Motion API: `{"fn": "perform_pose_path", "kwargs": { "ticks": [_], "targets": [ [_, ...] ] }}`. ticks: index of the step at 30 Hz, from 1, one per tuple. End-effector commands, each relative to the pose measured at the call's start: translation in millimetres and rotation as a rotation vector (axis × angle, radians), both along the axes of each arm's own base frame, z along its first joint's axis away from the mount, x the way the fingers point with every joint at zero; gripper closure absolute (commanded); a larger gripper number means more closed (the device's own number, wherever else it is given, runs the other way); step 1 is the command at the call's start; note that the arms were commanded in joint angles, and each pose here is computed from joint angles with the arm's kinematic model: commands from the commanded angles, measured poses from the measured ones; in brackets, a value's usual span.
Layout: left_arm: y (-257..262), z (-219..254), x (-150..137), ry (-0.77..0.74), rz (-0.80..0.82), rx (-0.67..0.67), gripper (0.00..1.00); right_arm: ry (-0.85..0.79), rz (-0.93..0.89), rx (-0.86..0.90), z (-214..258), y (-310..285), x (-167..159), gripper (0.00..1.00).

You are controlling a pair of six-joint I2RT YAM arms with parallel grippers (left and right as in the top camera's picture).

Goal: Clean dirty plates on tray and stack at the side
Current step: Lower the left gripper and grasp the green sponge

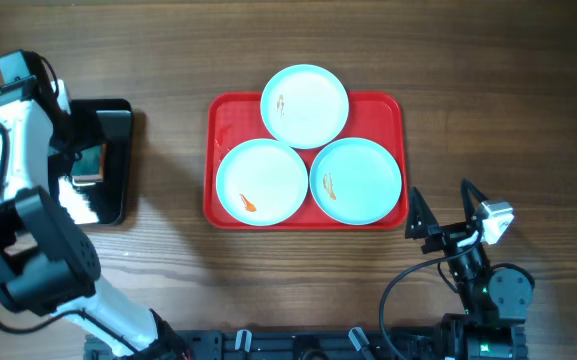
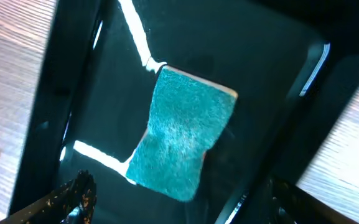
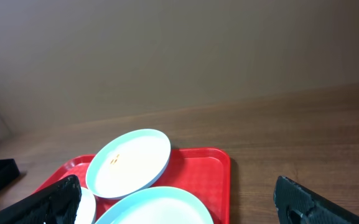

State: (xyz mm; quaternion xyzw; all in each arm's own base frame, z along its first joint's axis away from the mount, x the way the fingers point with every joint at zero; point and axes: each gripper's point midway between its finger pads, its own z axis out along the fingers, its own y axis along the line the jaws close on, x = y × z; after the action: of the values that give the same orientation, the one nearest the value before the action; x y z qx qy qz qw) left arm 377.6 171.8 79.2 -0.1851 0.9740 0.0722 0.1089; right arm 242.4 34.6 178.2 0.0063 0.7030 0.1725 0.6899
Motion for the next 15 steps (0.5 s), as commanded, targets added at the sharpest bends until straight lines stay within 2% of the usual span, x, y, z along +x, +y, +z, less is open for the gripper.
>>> {"fn": "perform_pose_path", "kwargs": {
  "ticks": [1, 4, 10, 15],
  "targets": [
    [8.1, -24.9, -0.1, 0.037, -0.014, -0.026, 0.15, -0.001, 0.008, 0.006, 0.5, 1.1, -0.3, 0.00],
    [12.4, -42.0, -1.6, 0.064, -0.003, -0.039, 0.11, -0.001, 0.008, 0.007, 0.5, 1.0, -0.3, 0.00],
    [18.1, -70.0, -4.1, 0.100, 0.015, -0.067, 0.11, -0.001, 0.008, 0.007, 0.5, 1.0, -0.3, 0.00],
    [0.4, -81.2, 7.6, 0.051, -0.008, -0.181, 0.07, -0.002, 0.008, 0.006, 0.6, 1.0, -0.3, 0.00]
  ]
}}
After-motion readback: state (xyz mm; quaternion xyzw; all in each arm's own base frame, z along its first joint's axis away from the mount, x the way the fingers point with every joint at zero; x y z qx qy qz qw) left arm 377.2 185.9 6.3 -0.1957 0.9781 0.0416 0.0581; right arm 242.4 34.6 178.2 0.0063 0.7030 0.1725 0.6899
